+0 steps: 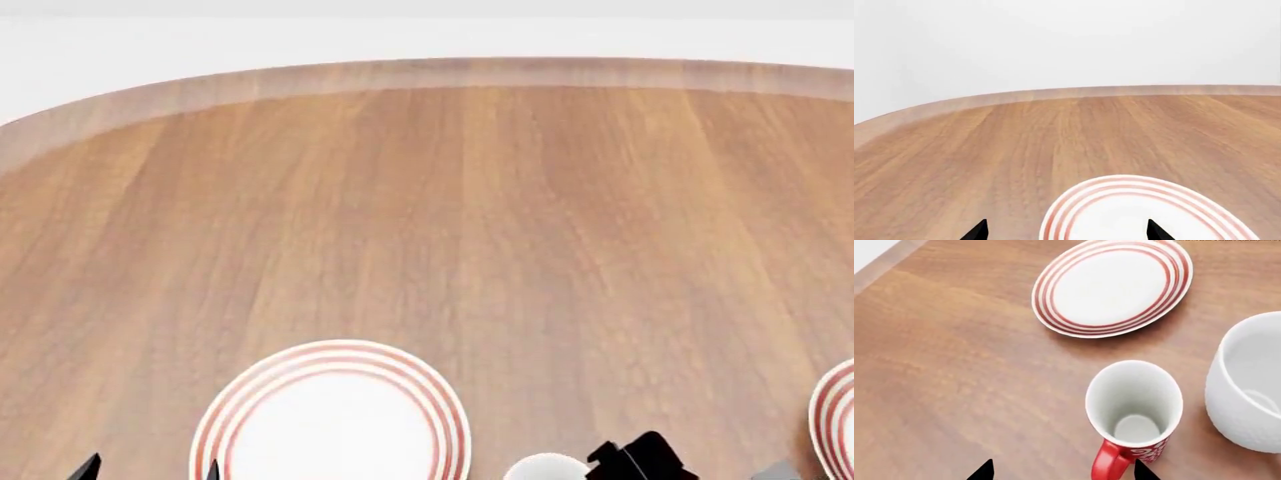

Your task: Put the red mug on the left plate.

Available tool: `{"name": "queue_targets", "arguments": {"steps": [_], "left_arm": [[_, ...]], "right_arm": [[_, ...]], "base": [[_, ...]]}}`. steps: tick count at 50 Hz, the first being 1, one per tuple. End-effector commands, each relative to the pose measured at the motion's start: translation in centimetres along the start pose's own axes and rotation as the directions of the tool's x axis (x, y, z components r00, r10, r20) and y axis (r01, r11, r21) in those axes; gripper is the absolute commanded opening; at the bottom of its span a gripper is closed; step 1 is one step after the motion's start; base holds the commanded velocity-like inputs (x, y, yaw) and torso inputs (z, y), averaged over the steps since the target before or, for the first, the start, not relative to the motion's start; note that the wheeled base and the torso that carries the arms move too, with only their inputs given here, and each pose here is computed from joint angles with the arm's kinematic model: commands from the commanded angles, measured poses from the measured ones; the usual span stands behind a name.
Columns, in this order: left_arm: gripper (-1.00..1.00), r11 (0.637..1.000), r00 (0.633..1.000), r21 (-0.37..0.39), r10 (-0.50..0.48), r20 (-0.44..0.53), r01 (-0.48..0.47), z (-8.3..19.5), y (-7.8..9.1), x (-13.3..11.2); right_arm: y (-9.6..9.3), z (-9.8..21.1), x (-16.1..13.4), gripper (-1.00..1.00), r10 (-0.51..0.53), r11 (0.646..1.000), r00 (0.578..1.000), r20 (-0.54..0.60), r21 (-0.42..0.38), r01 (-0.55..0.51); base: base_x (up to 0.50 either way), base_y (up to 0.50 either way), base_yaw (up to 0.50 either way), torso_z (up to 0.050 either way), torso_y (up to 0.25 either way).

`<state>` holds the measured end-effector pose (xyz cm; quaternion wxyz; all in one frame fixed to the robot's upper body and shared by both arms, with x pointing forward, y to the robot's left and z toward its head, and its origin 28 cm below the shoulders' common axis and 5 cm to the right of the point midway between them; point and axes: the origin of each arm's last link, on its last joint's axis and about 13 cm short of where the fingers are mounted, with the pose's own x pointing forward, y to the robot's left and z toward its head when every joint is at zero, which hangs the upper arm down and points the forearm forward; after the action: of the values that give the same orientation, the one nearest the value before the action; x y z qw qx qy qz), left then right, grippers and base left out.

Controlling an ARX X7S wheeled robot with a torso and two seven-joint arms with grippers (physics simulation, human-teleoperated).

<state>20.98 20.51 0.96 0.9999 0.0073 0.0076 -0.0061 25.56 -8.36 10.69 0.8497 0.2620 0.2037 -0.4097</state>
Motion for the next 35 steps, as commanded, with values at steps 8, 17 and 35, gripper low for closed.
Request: {"name": "queue_targets", "arguments": {"steps": [8, 17, 35], "left_arm": [[1.00, 1.000, 1.000, 0.000, 0.000, 0.000, 0.000, 0.00, 0.00, 0.00], [1.00, 1.000, 1.000, -0.001, 0.000, 0.001, 0.000, 0.02, 0.02, 0.03], [1.00, 1.000, 1.000, 0.001, 0.000, 0.003, 0.000, 0.04, 0.02, -0.02]], "right_arm": [[0.01, -0.09, 0.05, 1.00, 0.011, 1.000, 1.000, 0.003, -0.010, -0.011], [0.21, 0.04, 0.15, 1.00, 0.005, 1.000, 1.000, 0.004, -0.005, -0.005], [0.65, -0.17, 0.72, 1.00, -0.041, 0.999, 0.999, -0.027, 0.019, 0.042]], "base": [[0.00, 0.00, 0.00, 0.000, 0.000], [0.00, 0.00, 0.00, 0.000, 0.000], [0.00, 0.00, 0.00, 0.000, 0.000]]}}
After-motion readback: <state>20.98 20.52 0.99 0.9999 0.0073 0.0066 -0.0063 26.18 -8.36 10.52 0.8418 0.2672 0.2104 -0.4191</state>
